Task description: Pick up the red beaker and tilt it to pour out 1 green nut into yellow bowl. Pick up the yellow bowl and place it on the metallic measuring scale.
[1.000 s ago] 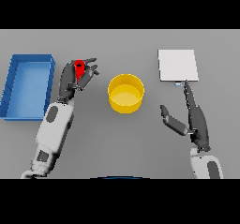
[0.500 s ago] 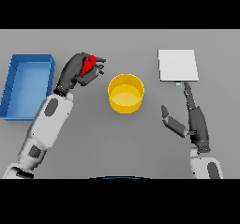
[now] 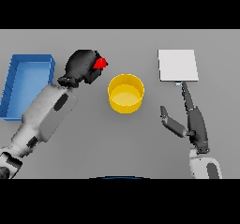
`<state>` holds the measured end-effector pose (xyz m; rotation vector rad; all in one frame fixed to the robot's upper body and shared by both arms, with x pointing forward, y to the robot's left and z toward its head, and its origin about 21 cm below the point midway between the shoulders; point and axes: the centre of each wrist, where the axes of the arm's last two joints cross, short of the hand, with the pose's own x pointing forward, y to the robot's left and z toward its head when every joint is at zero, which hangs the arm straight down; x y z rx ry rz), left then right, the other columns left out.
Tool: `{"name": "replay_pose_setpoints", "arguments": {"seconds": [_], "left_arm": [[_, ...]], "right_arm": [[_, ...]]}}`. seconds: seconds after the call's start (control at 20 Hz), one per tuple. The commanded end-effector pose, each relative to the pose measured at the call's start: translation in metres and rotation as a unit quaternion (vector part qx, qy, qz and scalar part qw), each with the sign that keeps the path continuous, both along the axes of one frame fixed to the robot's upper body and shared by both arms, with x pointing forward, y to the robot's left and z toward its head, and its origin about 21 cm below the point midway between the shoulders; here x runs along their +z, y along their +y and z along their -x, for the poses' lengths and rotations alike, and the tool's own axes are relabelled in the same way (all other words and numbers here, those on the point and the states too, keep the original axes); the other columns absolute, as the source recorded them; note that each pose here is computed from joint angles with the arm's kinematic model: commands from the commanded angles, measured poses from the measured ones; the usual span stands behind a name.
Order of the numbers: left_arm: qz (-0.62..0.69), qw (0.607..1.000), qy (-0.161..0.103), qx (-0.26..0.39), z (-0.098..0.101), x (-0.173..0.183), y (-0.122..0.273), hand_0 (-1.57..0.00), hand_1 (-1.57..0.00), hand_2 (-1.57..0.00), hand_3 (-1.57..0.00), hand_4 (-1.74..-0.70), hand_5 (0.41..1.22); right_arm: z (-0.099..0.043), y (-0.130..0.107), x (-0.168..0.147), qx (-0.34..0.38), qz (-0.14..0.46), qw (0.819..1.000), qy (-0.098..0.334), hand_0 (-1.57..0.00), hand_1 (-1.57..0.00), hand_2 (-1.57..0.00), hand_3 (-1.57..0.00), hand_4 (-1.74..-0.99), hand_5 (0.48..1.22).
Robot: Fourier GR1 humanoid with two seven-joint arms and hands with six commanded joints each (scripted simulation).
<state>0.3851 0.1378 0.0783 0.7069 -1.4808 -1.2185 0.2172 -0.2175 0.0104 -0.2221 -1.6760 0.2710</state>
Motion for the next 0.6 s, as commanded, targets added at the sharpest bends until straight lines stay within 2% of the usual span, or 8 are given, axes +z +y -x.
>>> {"name": "replay_pose_setpoints", "arguments": {"seconds": [0.0,0.15,0.25,0.3,0.45,0.5,0.55], "left_arm": [[-0.032,0.999,-0.008,-0.009,-0.001,0.003,-0.004,-1.57,-1.57,-1.57,-1.57,-1.74,1.161],[-0.108,0.993,-0.026,-0.033,-0.003,0.008,-0.013,-1.57,-1.57,-1.57,-1.57,-1.74,1.190],[-0.157,0.985,-0.037,-0.062,-0.004,0.015,-0.017,-1.57,-1.57,-1.57,-1.57,-1.65,1.201],[-0.181,0.980,-0.041,-0.070,-0.007,0.019,-0.019,-1.57,-1.57,-1.57,-1.57,-1.67,1.205],[-0.264,0.958,-0.039,-0.108,-0.008,0.024,-0.033,-1.57,-1.57,-1.57,-1.33,-1.69,1.213],[-0.284,0.949,-0.048,-0.126,-0.010,0.027,-0.036,-1.57,-1.57,-1.57,-1.28,-1.70,1.215],[-0.304,0.941,-0.050,-0.139,-0.013,0.028,-0.042,-1.57,-1.57,-1.57,-1.34,-1.71,1.216]], "right_arm": [[-0.001,0.003,0.000,0.000,-0.001,1.000,0.002,0.00,0.00,0.00,0.00,-1.267,0.698],[0.000,0.002,0.000,-0.004,0.007,1.000,0.001,0.00,0.00,0.00,0.00,-1.274,0.704],[0.000,0.002,0.002,-0.001,-0.001,1.000,-0.002,0.00,0.00,0.00,0.00,-1.284,0.705],[-0.002,0.002,0.005,-0.005,-0.006,1.000,-0.001,0.00,0.00,0.00,0.00,-1.283,0.702],[0.001,0.002,-0.003,-0.006,-0.023,1.000,0.001,0.00,0.00,0.00,0.00,-1.288,0.685],[0.002,0.002,-0.006,-0.011,-0.024,1.000,-0.002,0.00,0.00,0.00,0.00,-1.292,0.678],[0.000,0.001,-0.004,-0.012,-0.031,0.999,-0.004,0.00,0.00,0.00,0.00,-1.294,0.672]]}}
